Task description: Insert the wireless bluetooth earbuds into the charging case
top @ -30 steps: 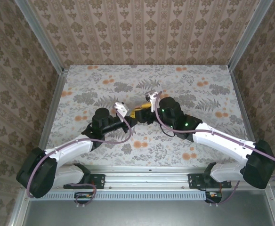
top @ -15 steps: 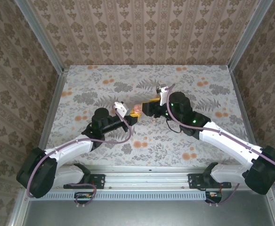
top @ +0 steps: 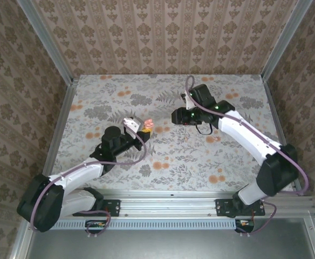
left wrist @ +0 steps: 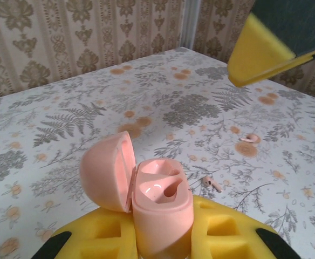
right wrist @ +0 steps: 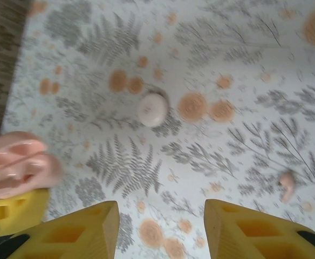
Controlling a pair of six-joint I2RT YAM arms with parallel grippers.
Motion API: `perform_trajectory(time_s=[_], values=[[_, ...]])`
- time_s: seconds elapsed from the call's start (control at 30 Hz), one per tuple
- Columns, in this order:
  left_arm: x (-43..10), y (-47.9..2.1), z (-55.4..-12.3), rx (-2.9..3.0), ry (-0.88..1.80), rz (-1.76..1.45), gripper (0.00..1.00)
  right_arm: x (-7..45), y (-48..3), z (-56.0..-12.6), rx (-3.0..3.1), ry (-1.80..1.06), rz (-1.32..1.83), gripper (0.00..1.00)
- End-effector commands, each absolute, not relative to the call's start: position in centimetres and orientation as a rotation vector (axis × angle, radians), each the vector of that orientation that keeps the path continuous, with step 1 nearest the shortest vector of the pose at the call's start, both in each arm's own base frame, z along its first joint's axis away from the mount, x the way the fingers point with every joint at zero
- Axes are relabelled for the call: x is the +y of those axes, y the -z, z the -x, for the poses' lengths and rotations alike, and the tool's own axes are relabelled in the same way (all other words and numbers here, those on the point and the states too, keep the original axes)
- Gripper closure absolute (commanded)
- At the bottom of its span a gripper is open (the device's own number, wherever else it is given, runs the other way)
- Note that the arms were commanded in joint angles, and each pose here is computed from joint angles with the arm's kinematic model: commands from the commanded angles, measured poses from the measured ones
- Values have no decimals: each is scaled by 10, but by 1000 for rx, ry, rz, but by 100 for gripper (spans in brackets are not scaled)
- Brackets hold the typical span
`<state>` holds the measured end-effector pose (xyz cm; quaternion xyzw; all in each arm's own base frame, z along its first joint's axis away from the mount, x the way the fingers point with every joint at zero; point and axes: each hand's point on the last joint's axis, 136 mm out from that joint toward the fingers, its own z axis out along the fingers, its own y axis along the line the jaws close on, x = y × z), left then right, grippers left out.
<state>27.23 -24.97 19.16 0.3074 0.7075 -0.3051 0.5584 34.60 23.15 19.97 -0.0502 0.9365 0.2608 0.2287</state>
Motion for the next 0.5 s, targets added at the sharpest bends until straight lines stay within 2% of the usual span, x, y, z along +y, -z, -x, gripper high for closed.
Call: perform_trajectory(time_s=[0.0,0.2,0.47], values=[[-238,-189,-274,1693,699,-676,90,200,-147,-318,2907,-529,22,54],[-230,-181,-273,1716,667,-699,90,180,-102,-319,3112,-268,-57,57],[-230,-174,-268,1702,652,-767,90,184,-61,-337,3216,-172,-148,62]])
